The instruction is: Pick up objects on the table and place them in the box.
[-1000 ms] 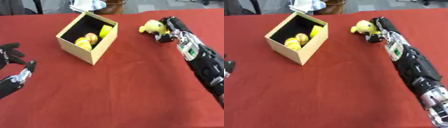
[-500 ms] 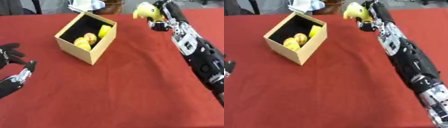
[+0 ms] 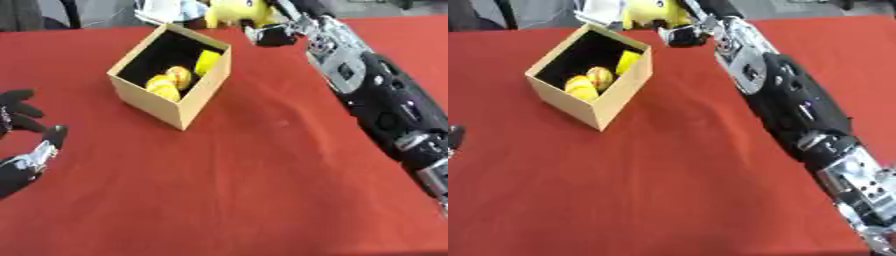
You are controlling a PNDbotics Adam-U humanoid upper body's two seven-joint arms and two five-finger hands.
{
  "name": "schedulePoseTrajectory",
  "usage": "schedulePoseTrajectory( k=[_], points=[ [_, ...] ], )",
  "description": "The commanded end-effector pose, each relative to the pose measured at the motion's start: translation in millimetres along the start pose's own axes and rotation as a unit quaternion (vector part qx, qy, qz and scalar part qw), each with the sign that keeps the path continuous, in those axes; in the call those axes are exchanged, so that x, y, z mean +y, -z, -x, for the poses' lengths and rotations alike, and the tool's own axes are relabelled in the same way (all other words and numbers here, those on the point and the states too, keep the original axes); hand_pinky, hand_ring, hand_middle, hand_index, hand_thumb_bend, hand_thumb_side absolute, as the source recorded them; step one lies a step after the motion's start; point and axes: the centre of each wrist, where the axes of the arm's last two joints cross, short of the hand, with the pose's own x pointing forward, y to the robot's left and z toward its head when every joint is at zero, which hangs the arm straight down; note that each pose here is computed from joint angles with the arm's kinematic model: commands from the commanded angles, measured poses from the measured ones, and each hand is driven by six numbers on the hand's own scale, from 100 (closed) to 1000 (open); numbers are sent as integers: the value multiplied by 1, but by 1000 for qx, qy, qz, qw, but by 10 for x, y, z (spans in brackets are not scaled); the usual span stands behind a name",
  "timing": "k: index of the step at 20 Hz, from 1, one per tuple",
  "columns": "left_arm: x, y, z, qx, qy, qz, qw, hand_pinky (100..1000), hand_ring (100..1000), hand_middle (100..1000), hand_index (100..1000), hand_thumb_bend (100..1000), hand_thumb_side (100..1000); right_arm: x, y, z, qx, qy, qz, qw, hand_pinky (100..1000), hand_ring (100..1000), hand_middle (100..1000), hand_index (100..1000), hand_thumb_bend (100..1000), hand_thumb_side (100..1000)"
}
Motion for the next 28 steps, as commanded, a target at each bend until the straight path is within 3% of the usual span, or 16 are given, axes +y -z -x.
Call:
schedulePoseTrajectory(
  k=[1,3,6,10,15,20,26,28],
  points=[
    [29,15,-53,-12,1,4,1000,673,542,569,811,439,350,39,124,-88,-23,-14,-32,999,639,607,441,622,120,188],
    [21,24,-66,-15,-1,6,1000,673,542,570,811,438,349,139,156,-108,-26,-18,-61,998,674,668,545,748,197,295],
    [18,31,-73,-17,-3,6,1000,673,542,570,811,438,349,199,178,-134,-31,-33,-93,995,752,790,777,926,343,469],
    [13,27,-65,-16,-4,6,1000,673,542,570,811,438,350,161,181,-163,-33,-53,-98,993,806,845,878,981,408,539],
    [14,29,-55,-14,-3,4,1000,672,542,569,810,436,351,-63,169,-215,-42,-54,-57,996,815,858,895,985,409,546],
    [27,28,-31,-9,-4,-8,1000,671,545,571,809,441,351,-377,53,-229,-55,-38,6,998,759,839,846,985,341,451],
    [65,14,12,0,-2,-34,999,670,548,570,806,446,362,-587,-407,9,-43,-11,90,995,736,833,836,1000,290,417],
    [77,6,22,1,0,-40,999,671,550,571,805,492,435,-601,-586,62,-37,0,114,993,729,830,829,1000,283,400]
  ],
)
